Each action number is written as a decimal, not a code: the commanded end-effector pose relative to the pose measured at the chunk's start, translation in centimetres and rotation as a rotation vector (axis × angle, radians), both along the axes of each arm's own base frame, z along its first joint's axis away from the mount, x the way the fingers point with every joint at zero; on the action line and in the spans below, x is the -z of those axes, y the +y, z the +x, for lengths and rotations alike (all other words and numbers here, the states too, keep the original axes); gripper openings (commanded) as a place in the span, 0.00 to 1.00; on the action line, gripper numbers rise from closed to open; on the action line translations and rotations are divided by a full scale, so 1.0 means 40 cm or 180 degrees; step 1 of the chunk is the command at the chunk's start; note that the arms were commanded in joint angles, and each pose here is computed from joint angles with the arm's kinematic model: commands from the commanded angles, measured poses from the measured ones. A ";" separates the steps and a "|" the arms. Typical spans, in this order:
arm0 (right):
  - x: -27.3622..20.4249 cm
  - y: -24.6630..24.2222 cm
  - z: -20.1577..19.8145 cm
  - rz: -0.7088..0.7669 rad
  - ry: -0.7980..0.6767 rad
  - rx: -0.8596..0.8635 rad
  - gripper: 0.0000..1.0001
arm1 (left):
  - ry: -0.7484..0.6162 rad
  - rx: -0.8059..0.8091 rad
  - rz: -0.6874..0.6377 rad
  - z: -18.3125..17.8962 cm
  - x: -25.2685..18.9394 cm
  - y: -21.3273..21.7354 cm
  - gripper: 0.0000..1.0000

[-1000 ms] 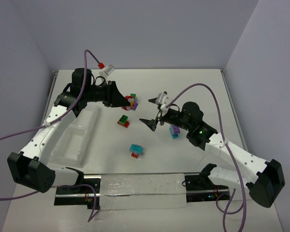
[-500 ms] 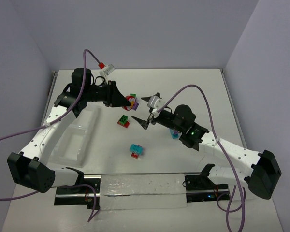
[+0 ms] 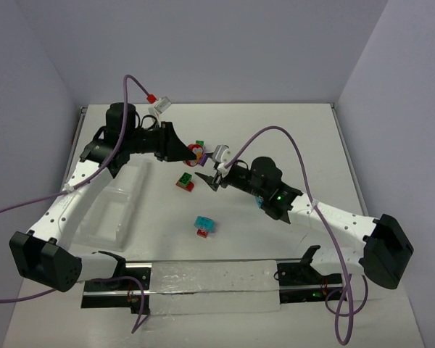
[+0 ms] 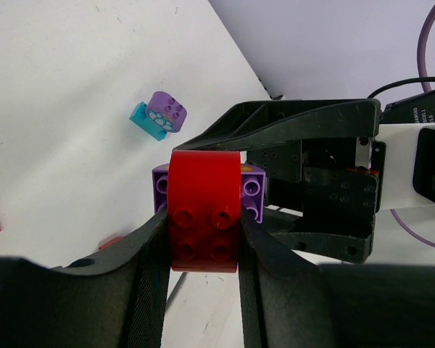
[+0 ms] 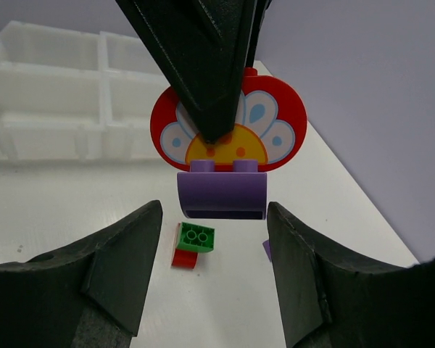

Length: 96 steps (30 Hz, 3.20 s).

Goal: Sort the legos into containers by color

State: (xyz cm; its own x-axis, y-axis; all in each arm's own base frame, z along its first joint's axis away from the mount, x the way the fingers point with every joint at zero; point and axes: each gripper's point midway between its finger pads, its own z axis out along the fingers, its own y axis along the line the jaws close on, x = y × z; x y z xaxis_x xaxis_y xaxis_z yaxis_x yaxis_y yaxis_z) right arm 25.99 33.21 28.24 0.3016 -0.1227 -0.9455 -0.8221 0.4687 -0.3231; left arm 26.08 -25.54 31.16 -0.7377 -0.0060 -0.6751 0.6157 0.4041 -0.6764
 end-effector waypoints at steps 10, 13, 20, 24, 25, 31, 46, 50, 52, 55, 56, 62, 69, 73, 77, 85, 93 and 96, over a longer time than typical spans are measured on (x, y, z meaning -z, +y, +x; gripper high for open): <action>-0.134 0.010 -0.016 0.0420 -0.0252 -0.0047 0.59 | -0.0183 0.0072 -0.0105 -0.010 -0.024 0.000 0.00; -0.129 0.011 -0.008 0.0404 -0.0243 -0.0019 0.56 | -0.0164 0.0080 -0.0131 -0.010 -0.024 -0.003 0.00; -0.138 0.015 -0.013 0.0472 -0.0233 -0.0045 0.55 | -0.0162 0.0075 -0.0119 -0.012 -0.019 -0.001 0.00; -0.144 0.021 -0.011 0.0487 -0.0221 -0.0061 0.48 | -0.0158 0.0074 -0.0124 -0.014 -0.019 -0.001 0.00; -0.144 0.021 -0.010 0.0488 -0.0216 -0.0061 0.48 | -0.0154 0.0075 -0.0123 -0.014 -0.017 -0.001 0.00; -0.139 0.028 -0.011 0.0460 -0.0199 -0.0092 0.37 | -0.0172 0.0073 -0.0129 -0.014 -0.022 -0.001 0.00; -0.087 -0.002 -0.017 0.0462 -0.0026 0.0038 0.00 | -0.0211 -0.0492 -0.0177 0.048 -0.056 0.051 0.00; -0.076 -0.027 -0.030 0.0512 0.0037 0.0090 0.00 | -0.0173 -0.0681 -0.0457 0.072 -0.078 0.114 0.00; -0.062 -0.042 -0.038 0.0517 0.0086 0.0122 0.00 | -0.0123 -0.0822 -0.0510 0.089 -0.076 0.141 0.00; -0.056 -0.055 -0.046 0.0527 0.0123 0.0149 0.00 | -0.0055 -0.0967 -0.0527 0.108 -0.067 0.166 0.00; -0.053 -0.059 -0.046 0.0531 0.0141 0.0167 0.00 | -0.0032 -0.1026 -0.0521 0.116 -0.065 0.175 0.00; -0.032 -0.099 -0.045 0.0551 0.0438 0.0405 0.00 | 0.0353 -0.2248 -0.0056 0.233 0.010 0.372 0.00; -0.050 -0.155 -0.030 0.0542 0.1029 0.0897 0.00 | 0.1044 -0.4092 0.0853 0.254 0.177 0.730 0.00; -0.050 -0.158 -0.018 0.0605 0.1637 0.1179 0.00 | 0.1280 -0.4464 0.1263 0.277 0.245 0.836 0.00; -0.031 -0.156 -0.016 0.0605 0.1784 0.1251 0.00 | 0.1379 -0.4688 0.1422 0.322 0.281 0.905 0.00; -0.003 -0.164 -0.002 0.0475 0.2081 0.1521 0.00 | 0.1604 -0.4770 0.1711 0.361 0.390 0.966 0.00; 0.001 -0.182 0.013 0.0338 0.1992 0.1678 0.00 | 0.1611 -0.4831 0.1772 0.362 0.424 0.980 0.37; 0.007 -0.174 0.021 0.0280 0.2001 0.1694 0.00 | 0.1577 -0.4861 0.1841 0.350 0.418 0.987 0.62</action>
